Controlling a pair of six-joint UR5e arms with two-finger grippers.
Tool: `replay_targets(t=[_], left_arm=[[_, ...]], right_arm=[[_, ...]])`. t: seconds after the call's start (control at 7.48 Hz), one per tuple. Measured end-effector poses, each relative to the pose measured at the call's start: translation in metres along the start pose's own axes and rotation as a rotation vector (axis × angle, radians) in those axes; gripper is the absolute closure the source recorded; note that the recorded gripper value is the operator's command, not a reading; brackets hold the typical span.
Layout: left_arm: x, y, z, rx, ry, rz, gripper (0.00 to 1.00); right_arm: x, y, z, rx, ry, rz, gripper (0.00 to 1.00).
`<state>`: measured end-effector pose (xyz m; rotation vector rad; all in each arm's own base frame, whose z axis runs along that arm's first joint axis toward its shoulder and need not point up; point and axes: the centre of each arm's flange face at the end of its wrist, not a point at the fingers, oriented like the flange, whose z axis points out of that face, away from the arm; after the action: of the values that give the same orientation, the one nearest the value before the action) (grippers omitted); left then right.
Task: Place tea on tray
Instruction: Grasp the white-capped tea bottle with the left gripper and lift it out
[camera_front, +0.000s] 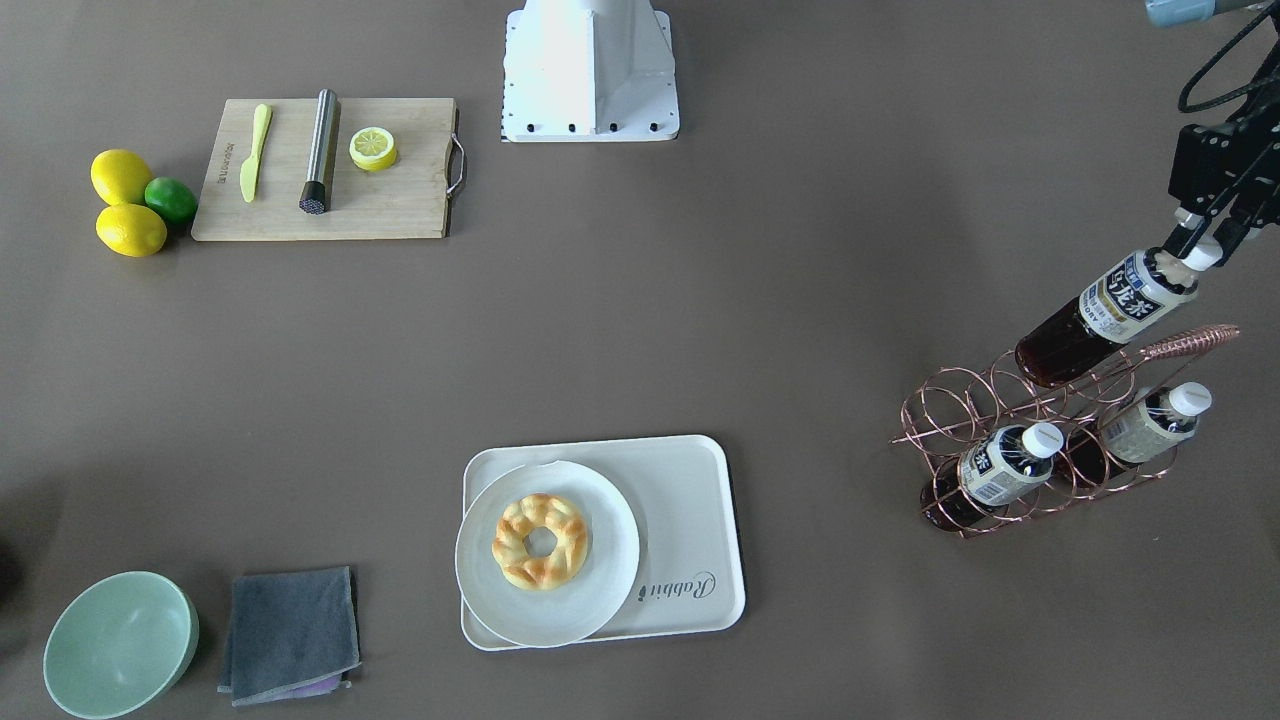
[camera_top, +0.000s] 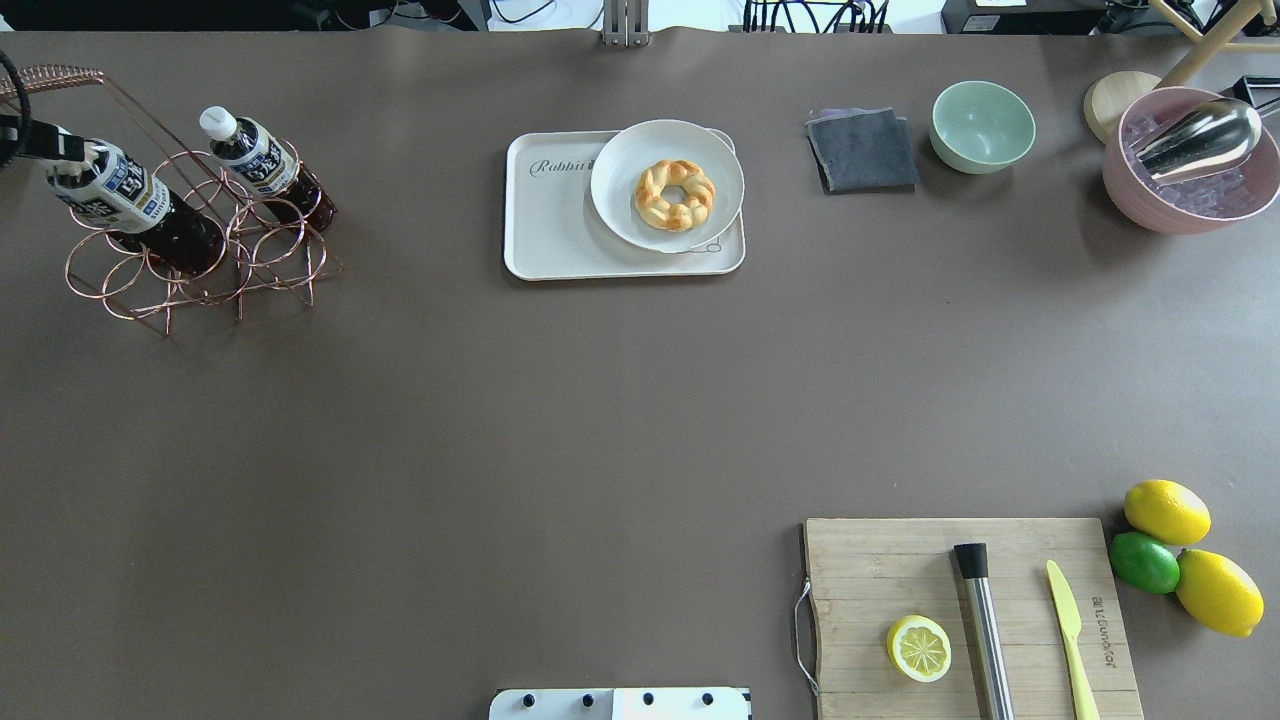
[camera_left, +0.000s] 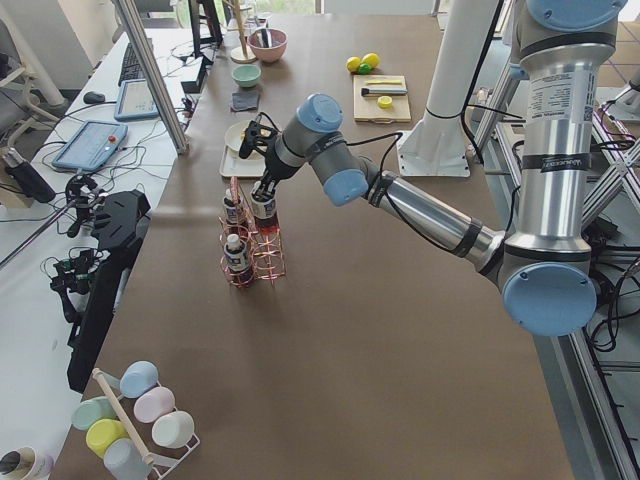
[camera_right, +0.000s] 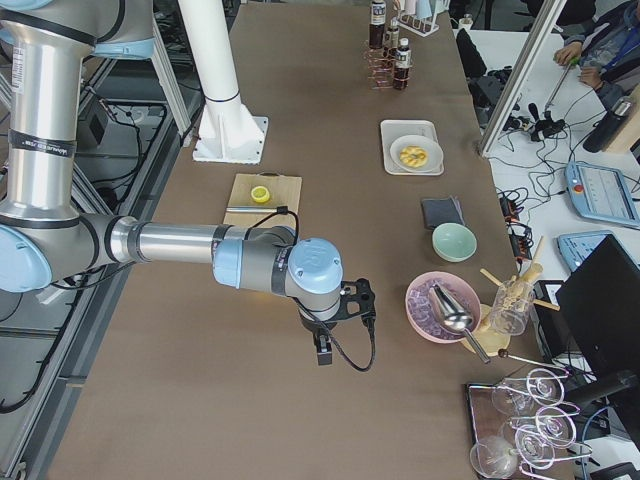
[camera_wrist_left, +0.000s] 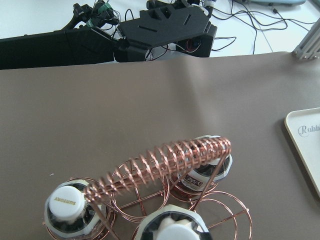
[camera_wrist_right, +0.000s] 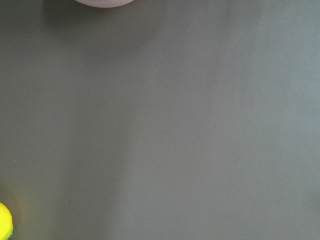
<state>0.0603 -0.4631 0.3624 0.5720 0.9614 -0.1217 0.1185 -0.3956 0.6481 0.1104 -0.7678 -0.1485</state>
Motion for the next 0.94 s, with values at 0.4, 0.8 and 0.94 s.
replay_targets(t=[0.4,0.8,0.94], left_arm=[[0.056,0.004,-0.021,-0.061,0.044,-0.066,1.0],[0.215,-0.026,-0.009,-0.154,-0.029,-0.101,1.0],[0.286,-0.012,0.0,-0.158,-0.07,-0.092,1.0]], right_arm=[[-0.001,0.0,-0.001,0.002,-0.001,-0.001,0.0],[-0.002,0.0,-0.001,0.002,-0.002,-0.002,0.0],[-0.001,0.0,0.0,0.001,-0.003,-0.001,0.0]])
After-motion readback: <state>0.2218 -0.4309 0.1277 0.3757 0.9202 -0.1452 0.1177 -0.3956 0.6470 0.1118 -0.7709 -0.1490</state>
